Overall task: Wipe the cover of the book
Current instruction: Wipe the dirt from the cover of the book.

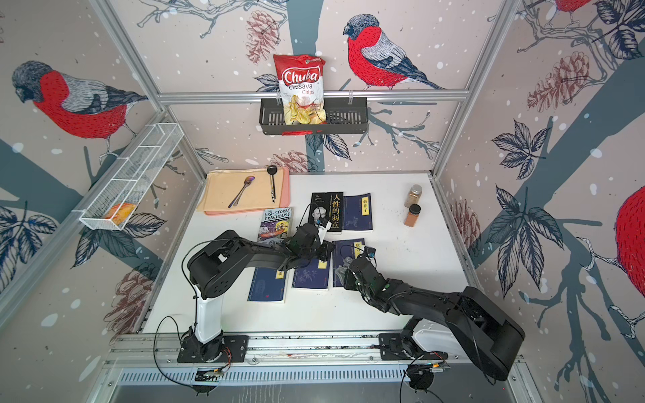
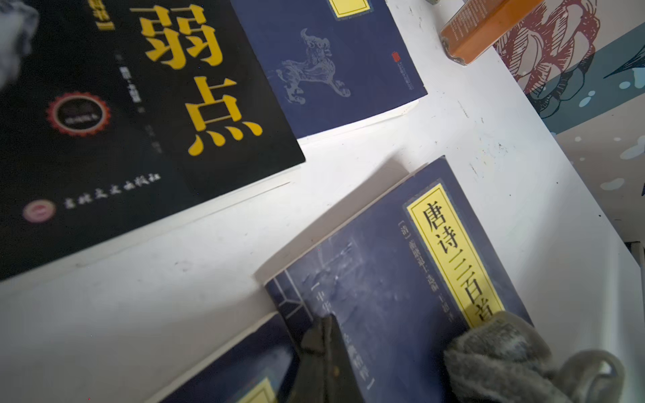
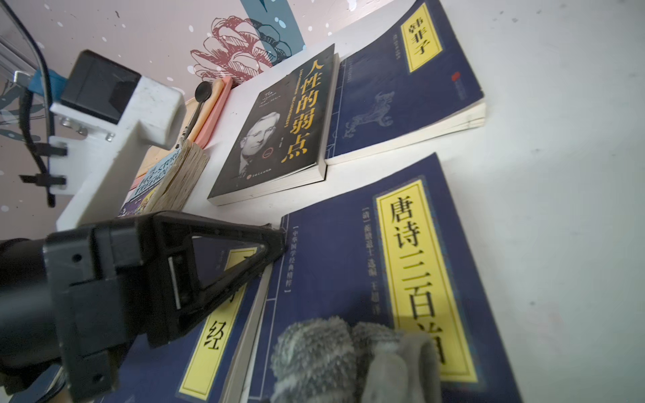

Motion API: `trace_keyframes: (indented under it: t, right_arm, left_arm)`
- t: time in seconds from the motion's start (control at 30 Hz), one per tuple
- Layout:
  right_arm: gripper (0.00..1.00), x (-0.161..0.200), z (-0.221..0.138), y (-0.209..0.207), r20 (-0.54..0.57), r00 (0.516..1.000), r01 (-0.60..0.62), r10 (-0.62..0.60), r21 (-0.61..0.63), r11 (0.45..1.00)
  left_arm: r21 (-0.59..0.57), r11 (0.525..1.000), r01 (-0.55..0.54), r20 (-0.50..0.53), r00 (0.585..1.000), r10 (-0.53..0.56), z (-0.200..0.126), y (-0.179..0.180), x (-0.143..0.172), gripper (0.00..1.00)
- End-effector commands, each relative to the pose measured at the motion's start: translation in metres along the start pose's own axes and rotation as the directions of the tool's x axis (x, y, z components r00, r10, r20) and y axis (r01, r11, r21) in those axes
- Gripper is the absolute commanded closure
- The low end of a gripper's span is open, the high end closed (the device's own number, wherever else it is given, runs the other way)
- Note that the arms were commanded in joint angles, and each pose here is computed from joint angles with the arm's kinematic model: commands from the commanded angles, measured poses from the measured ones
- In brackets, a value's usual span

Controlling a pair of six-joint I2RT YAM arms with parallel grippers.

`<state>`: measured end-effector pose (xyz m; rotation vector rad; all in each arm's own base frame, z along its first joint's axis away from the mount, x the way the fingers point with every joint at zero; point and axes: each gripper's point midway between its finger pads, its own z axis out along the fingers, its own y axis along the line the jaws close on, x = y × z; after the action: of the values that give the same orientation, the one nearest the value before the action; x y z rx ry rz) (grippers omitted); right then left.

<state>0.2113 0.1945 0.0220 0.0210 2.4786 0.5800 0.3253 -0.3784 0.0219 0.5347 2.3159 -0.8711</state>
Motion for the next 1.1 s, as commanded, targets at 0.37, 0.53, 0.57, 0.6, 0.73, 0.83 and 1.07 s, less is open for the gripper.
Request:
trace_keyframes:
  t: [0.37, 0.53, 0.57, 0.6, 0.73, 0.83, 1.07]
  right_arm:
    - [0.95, -0.046, 0.052, -0.057, -0.051, 0.998, -0.025, 0.036, 0.203, 0.979]
    - [0.96, -0.05, 0.056, -0.055, -0.055, 0.998, -0.017, 0.029, 0.201, 0.979]
    - [0.96, -0.05, 0.054, -0.057, -0.047, 0.998, -0.019, 0.029, 0.206, 0.978]
    - [0.96, -0.052, 0.051, -0.059, -0.037, 0.999, -0.023, 0.031, 0.213, 0.977]
    - [0.94, -0.071, 0.036, -0.061, 0.011, 0.999, -0.04, 0.038, 0.214, 0.976]
    - [0.92, -0.095, 0.016, -0.063, 0.078, 0.996, -0.055, 0.039, 0.219, 0.974]
    - [0.85, -0.138, -0.02, -0.094, 0.169, 0.985, -0.094, 0.043, 0.313, 0.945]
  left_arm:
    - [-0.104, 0.994, 0.039, -0.25, 0.966, -0.064, -0.009, 0.028, 0.069, 0.98]
    - [-0.104, 0.994, 0.039, -0.252, 0.966, -0.064, -0.008, 0.029, 0.07, 0.98]
    - [-0.103, 0.994, 0.038, -0.252, 0.966, -0.063, -0.008, 0.029, 0.07, 0.98]
    - [-0.102, 0.994, 0.037, -0.254, 0.965, -0.062, -0.008, 0.028, 0.07, 0.98]
    - [-0.109, 0.993, 0.034, -0.234, 0.97, -0.059, -0.012, 0.029, 0.066, 0.98]
    - [-0.107, 0.994, 0.029, -0.227, 0.972, -0.053, -0.015, 0.027, 0.063, 0.97]
    - [-0.084, 0.996, 0.02, -0.212, 0.976, -0.038, -0.016, 0.02, 0.054, 0.92]
